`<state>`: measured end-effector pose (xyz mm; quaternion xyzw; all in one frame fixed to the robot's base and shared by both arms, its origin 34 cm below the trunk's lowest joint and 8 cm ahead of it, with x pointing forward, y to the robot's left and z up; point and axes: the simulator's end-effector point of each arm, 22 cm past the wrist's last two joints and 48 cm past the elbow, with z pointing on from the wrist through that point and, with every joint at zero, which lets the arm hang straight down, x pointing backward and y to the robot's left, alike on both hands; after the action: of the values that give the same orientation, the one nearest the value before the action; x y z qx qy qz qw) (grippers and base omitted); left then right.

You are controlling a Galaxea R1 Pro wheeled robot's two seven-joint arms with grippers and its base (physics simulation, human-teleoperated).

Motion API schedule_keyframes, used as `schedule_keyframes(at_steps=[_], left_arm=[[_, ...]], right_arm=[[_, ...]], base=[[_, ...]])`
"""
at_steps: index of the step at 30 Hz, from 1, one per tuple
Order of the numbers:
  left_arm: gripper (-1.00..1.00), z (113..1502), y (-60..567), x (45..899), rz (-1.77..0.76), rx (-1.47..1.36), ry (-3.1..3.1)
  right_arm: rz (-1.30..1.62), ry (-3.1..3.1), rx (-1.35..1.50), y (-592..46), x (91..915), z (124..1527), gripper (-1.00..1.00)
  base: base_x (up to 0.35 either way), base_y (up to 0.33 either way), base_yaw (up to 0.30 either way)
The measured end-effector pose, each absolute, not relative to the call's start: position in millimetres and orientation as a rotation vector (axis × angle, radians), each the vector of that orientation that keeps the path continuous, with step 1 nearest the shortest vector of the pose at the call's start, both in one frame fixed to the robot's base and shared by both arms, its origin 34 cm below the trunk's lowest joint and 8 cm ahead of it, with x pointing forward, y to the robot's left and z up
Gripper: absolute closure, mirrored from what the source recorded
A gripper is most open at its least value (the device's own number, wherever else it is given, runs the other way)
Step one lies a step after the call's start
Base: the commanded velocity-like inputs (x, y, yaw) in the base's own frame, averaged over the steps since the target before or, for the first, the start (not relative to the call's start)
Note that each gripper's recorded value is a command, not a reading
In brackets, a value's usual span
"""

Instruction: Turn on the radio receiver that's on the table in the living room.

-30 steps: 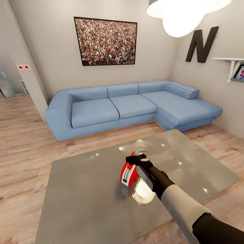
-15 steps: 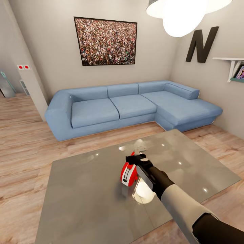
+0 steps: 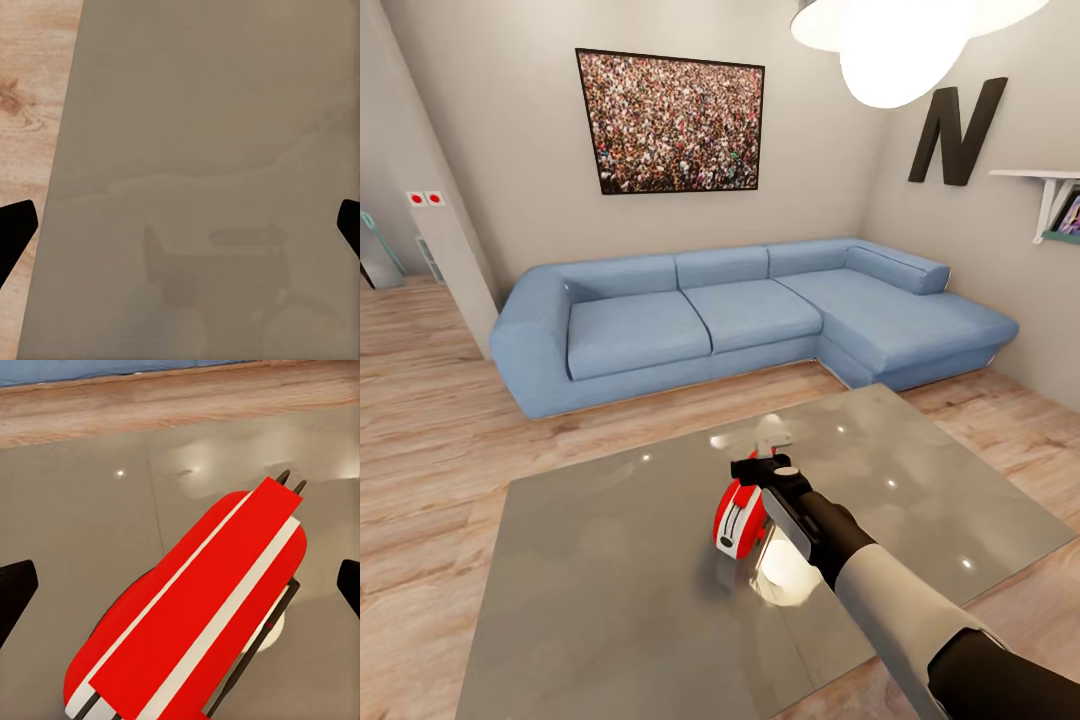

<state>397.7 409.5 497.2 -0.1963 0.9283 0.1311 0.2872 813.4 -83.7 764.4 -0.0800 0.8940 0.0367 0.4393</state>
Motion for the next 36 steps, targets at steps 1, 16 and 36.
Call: schedule_keyframes(at_steps=[1, 16, 36], left_arm=[[-1.00, 497, 409, 398, 0.350, -0.525, 2.480], [-1.00, 497, 410, 398, 0.350, -0.524, 2.480], [-1.00, 492, 411, 390, 0.360, -0.522, 2.501]], right_arm=[[0.091, 2.221, -0.199, -84, 813, 764, -1.00], [0.095, 2.221, -0.201, -83, 813, 764, -1.00], [0.099, 2.248, -0.201, -83, 811, 748, -1.00]], base=[[0.000, 0.000, 0.000], [0.000, 0.000, 0.000], [0.000, 0.000, 0.000]])
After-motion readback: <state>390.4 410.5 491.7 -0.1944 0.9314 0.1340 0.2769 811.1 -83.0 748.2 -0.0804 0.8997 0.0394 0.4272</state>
